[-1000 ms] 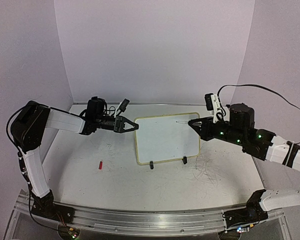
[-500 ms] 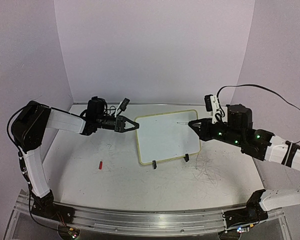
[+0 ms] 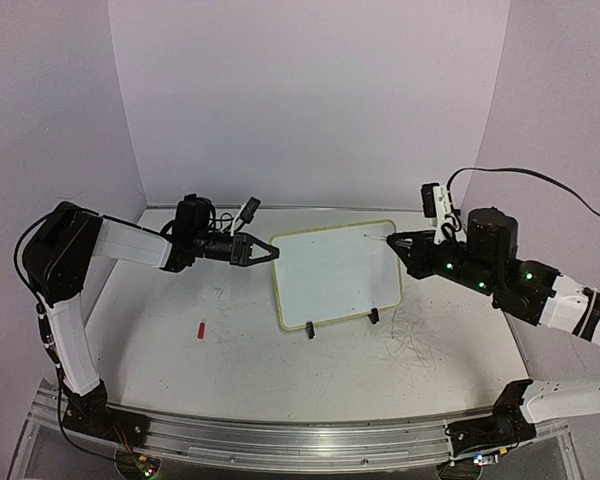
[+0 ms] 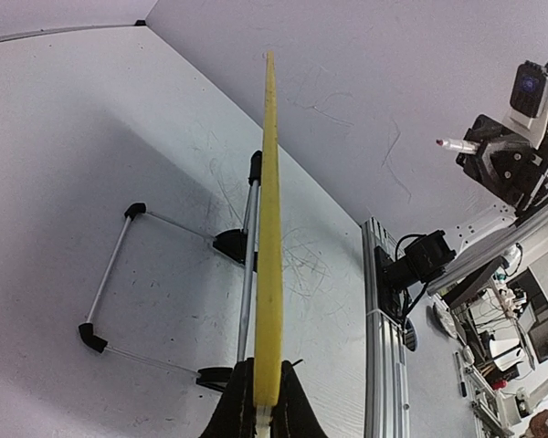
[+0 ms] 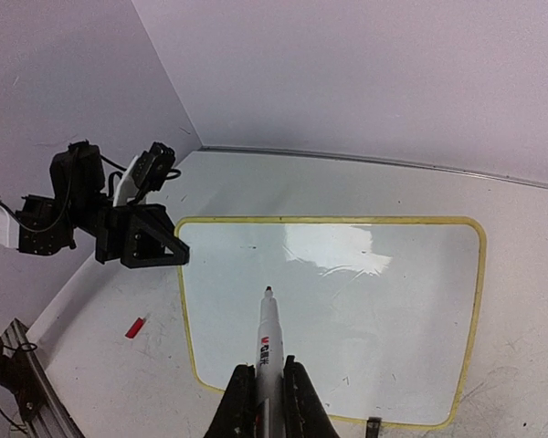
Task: Write a sentence on the whiteboard
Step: Hold the whiteboard at the center of the board, then write a sentence on the whiteboard.
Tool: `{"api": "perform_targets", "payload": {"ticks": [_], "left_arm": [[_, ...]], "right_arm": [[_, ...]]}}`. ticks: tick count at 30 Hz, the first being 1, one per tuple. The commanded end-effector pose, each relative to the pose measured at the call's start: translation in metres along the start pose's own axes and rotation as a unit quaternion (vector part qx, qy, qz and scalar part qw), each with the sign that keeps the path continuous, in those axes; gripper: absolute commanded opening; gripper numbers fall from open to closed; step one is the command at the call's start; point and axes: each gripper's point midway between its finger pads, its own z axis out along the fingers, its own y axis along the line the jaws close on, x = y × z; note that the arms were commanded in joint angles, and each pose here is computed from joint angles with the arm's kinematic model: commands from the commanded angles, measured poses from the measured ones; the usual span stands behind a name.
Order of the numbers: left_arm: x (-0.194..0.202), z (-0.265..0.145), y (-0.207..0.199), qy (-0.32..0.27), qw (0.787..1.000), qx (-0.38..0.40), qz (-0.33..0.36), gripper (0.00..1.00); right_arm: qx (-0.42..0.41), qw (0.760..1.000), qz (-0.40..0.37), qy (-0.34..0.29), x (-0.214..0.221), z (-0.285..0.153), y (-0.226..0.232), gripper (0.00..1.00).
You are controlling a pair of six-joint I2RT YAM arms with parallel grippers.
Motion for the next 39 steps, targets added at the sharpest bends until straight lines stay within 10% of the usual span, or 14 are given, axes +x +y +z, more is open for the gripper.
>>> {"api": "perform_targets", "payload": {"ticks": [1, 17, 39], "left_arm": [[-0.006, -0.002, -0.015, -0.005, 1.0, 0.011, 0.009, 0.0], [-0.001, 0.002, -0.014, 0.0, 1.0, 0.01, 0.008, 0.0], [0.005, 0.005, -0.008, 0.005, 1.0, 0.01, 0.001, 0.0]], "right_arm": [[0.001, 0.999, -0.053, 0.01, 0.011, 0.007, 0.024, 0.0], [-0.071, 0.98, -0.172, 0.064, 0.058, 0.068, 0.102, 0.0], [-0.018, 0.983, -0.178, 0.031, 0.06, 0.127, 0.101, 0.0]]}}
